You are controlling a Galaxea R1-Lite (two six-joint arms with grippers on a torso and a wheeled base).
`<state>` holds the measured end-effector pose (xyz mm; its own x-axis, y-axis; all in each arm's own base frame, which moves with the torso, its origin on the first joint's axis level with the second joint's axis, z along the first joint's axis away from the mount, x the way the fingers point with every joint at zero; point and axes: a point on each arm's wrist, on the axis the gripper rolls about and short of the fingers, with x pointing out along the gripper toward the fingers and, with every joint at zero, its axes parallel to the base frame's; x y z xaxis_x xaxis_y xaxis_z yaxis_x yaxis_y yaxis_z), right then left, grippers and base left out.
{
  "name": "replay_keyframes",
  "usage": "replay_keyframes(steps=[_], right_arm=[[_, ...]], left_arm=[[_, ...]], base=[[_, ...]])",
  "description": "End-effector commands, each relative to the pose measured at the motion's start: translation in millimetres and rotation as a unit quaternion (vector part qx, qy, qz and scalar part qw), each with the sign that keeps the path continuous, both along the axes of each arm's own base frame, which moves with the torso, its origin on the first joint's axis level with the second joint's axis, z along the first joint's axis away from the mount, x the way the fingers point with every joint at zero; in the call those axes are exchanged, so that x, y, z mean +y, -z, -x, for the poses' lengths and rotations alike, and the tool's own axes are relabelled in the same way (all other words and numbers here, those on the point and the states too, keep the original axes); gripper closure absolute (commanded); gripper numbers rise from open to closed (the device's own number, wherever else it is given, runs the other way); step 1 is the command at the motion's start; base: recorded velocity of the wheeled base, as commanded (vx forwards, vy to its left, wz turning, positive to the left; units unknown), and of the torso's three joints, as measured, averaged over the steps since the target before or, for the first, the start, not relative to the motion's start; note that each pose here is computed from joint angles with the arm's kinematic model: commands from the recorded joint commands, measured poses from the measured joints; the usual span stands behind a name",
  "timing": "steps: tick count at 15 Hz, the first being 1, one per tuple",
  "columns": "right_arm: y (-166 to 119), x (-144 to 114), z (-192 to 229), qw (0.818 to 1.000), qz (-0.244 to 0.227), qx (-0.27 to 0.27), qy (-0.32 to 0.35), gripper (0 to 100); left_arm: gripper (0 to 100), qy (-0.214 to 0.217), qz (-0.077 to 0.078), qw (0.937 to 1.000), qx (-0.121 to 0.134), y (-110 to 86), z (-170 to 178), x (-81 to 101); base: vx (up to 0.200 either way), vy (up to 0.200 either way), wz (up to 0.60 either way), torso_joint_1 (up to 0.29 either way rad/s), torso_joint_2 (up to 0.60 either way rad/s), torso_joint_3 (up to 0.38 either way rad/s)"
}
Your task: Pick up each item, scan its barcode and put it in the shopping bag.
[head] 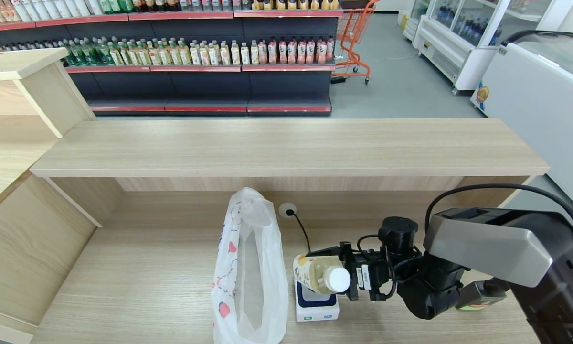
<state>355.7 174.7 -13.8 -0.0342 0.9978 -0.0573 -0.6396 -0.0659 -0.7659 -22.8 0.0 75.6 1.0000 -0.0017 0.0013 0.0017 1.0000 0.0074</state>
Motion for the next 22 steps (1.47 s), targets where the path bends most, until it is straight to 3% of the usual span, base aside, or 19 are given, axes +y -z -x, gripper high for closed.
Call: replay_keyframes(steps=[1,12,14,16,17,20,22], right_arm=[[7.3,-0.1,-1.5,1.0,0.002,0.0,0.0,100],[5.5,-3.8,-4.6,1.0,0.006,-0.014,0.027,100],[-2.1,-4.1,-4.6,0.999,0.004,-0.02,0.039,100],[-25.6,-20.5,-6.4,0.998,0.0,-0.007,0.068,100],[-44.4,-37.2,-3.5,0.996,-0.004,0.005,0.087,100],[-75.8,-80.4,26.4,0.983,-0.001,0.105,0.153,100],[-85.3,-92.9,41.5,0.968,-0.002,0.168,0.188,100]], left_arm=[[0,0.0,0.0,1.0,0.0,0.0,0.0,0.0],[0,0.0,0.0,1.0,0.0,0.0,0.0,0.0],[0,0.0,0.0,1.0,0.001,0.1,0.0,0.0],[0,0.0,0.0,1.0,0.0,0.0,0.0,0.0],[0,0.0,0.0,1.0,0.0,0.0,0.0,0.0],[0,0.0,0.0,1.0,0.0,0.0,0.0,0.0],[0,0.0,0.0,1.0,0.0,0.0,0.0,0.0]], base=[[0.0,0.0,0.0,0.0,0.0,0.0],[0.0,0.0,0.0,0.0,0.0,0.0],[0.0,0.0,0.0,0.0,0.0,0.0],[0.0,0.0,0.0,0.0,0.0,0.0],[0.0,0.0,0.0,0.0,0.0,0.0],[0.0,0.0,0.0,0.0,0.0,0.0],[0.0,0.0,0.0,0.0,0.0,0.0]])
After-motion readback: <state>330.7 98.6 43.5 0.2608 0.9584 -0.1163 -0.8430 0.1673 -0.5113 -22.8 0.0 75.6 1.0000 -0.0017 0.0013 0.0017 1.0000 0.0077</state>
